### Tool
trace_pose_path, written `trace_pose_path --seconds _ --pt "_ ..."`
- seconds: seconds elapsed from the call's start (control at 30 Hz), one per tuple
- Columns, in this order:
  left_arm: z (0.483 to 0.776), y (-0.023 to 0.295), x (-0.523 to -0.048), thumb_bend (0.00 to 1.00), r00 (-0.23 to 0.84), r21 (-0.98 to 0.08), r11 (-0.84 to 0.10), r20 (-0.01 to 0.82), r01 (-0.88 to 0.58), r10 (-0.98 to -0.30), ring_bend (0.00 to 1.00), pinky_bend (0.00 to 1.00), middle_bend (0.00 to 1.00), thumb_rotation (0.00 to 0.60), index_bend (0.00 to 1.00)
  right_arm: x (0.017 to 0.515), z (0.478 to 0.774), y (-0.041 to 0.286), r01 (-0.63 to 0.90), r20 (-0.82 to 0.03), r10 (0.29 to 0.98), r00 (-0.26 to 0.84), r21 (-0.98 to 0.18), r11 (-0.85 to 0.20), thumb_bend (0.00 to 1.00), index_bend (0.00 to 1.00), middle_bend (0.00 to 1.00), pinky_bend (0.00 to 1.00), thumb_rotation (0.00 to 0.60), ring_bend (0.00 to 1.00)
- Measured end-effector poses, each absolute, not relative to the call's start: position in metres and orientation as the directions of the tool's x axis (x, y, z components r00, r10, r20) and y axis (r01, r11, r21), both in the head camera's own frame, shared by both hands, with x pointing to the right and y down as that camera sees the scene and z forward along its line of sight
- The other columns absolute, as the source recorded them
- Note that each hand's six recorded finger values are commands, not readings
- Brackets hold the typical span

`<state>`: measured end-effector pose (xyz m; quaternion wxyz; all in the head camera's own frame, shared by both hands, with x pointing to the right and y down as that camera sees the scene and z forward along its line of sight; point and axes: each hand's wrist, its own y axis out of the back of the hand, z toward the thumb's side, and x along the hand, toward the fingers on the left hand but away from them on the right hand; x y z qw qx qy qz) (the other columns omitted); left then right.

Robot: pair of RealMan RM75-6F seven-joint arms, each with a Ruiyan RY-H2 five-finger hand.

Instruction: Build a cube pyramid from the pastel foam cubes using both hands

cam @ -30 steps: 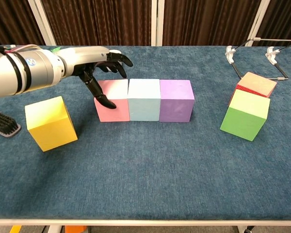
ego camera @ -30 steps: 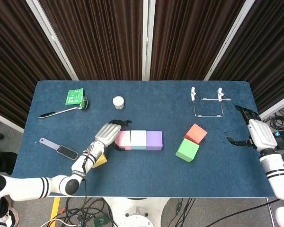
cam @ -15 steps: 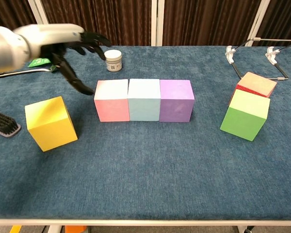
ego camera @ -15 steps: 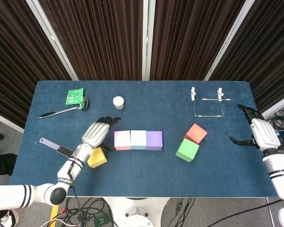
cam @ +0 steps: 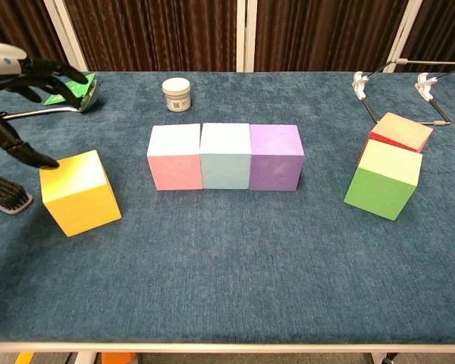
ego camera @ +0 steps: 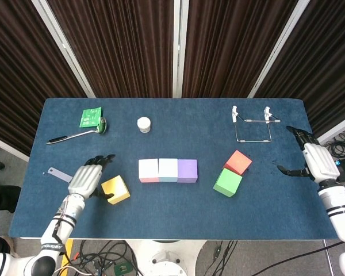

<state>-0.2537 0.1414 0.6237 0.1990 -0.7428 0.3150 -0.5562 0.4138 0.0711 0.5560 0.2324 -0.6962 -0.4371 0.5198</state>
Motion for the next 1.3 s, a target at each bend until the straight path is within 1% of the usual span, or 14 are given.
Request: trace_pose_path --seconds 0.23,0.5,0.73,0.87,1.07,1.3 --pt "0.635 0.161 -0.249 0.02 0.136 -0.633 -0.733 0.726 -0.25 -0.674 0.01 0.08 0.13 0.6 0.06 0.417 0.556 0.072 0.383 -0.52 0.851 0.074 -0.773 -0.506 0.1 0.0 0.07 0.0 0.6 0.0" --pt "0.653 0.177 -0.241 0.01 0.085 -0.614 -0.737 0.749 -0.281 -0.657 0.0 0.08 0.11 0.6 0.06 0.423 0.558 0.073 0.396 -0.52 0.851 0.066 -0.77 -0.501 0.1 0.0 0.06 0.0 0.6 0.0" --pt "0.663 0.179 -0.246 0.01 0.033 -0.646 -0.713 0.734 -0.273 -0.678 0.0 0.08 0.11 0.6 0.06 0.427 0.558 0.074 0.408 -0.52 0.852 0.061 -0.766 -0.497 0.1 0.0 0.06 0.0 0.6 0.0" --pt "0.665 0.179 -0.248 0.02 0.012 -0.653 -0.707 0.732 -0.273 -0.681 0.0 0.08 0.16 0.6 0.06 0.429 0.559 0.075 0.406 -0.522 0.851 0.057 -0.766 -0.498 0.1 0.0 0.06 0.0 0.6 0.0" --pt "0.668 0.18 -0.248 0.02 0.014 -0.657 -0.699 0.726 -0.283 -0.687 0.0 0.08 0.22 0.6 0.06 0.429 0.561 0.076 0.407 -0.53 0.846 0.056 -0.762 -0.504 0.11 0.0 0.06 0.0 0.6 0.0" --pt "0.672 0.182 -0.246 0.1 0.012 -0.649 -0.703 0.733 -0.291 -0.681 0.01 0.09 0.35 0.6 0.07 0.431 0.564 0.077 0.408 -0.539 0.841 0.05 -0.757 -0.51 0.11 0.0 0.06 0.0 0.6 0.0"
